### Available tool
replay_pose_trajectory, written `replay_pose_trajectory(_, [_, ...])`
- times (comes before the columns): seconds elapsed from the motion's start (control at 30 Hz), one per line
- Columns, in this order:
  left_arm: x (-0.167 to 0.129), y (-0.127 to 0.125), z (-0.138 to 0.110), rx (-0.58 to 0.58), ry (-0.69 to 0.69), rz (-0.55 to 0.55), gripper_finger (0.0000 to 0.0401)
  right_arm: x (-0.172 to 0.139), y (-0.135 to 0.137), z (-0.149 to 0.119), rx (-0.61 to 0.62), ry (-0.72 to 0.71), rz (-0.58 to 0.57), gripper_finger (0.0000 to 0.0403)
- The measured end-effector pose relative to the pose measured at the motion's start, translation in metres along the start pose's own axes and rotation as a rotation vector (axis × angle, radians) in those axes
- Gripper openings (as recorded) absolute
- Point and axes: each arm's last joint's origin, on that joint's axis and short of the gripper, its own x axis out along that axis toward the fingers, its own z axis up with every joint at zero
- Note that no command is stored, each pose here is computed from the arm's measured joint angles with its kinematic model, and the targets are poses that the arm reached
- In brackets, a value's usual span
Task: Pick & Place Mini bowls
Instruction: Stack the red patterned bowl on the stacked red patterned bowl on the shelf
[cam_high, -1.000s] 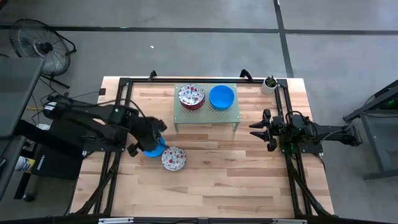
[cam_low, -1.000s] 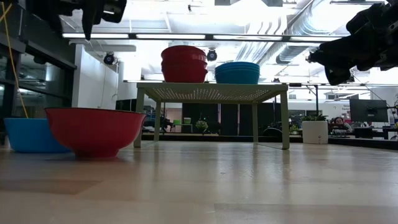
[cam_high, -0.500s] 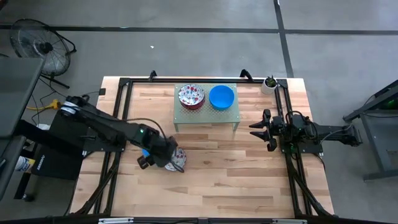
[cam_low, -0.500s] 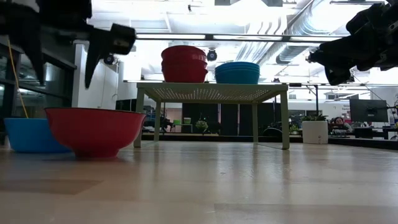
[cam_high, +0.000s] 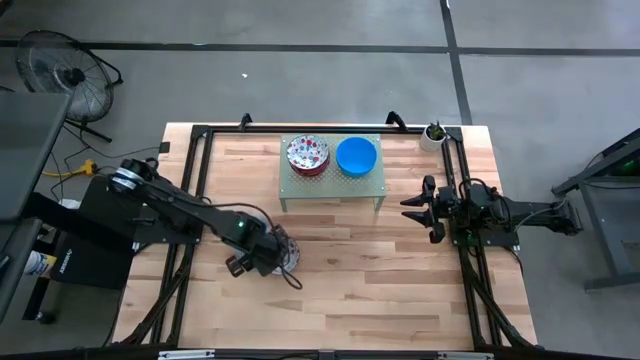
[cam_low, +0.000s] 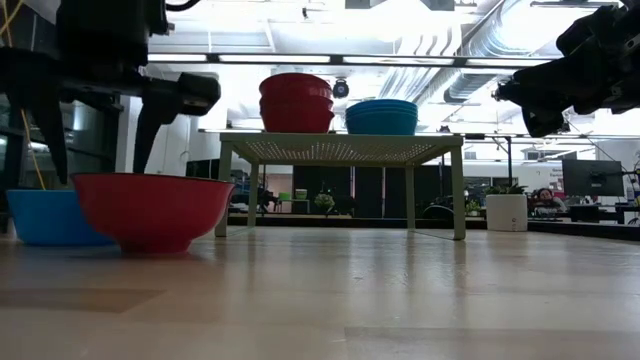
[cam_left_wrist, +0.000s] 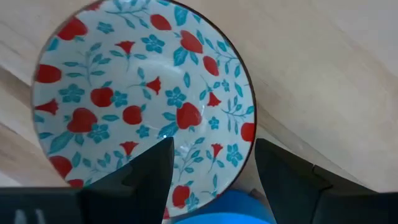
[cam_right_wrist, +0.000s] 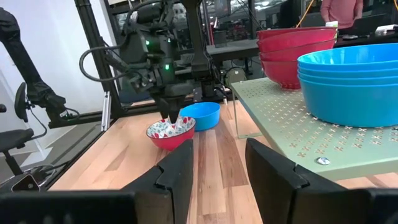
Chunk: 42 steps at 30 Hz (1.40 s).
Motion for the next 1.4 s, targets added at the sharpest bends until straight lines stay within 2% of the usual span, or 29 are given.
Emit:
replay_pose_trajectory(0.33, [0.006, -0.001, 0.002, 0.005, 0.022, -0.008, 0.0215, 0.000, 0.000, 0.000, 0.000, 0.000, 0.000, 0.0134])
replay_pose_trajectory(0.63, [0.006, -0.001, 0.001, -0.003, 0.023, -0.009, 0.0136, 0.000, 0.000, 0.000, 0.000, 0.001, 0.000, 0.0134])
replay_pose_trajectory(0.77, [0.006, -0.001, 0.001, -0.003, 0.022, -0.008, 0.0118, 0.000, 0.000, 0.000, 0.000, 0.001, 0.000, 0.0134])
replay_pose_trajectory(1.17, [0.013, -0.001, 0.003, 0.040, 0.044, -0.003, 0.0114, 0.000, 0.000, 0.000, 0.000, 0.001, 0.000, 0.0134])
replay_pose_trajectory(1.4, [0.013, 0.000, 0.003, 0.074, 0.093, 0.068, 0.0114, 0.000, 0.000, 0.000, 0.000, 0.001, 0.000, 0.0134])
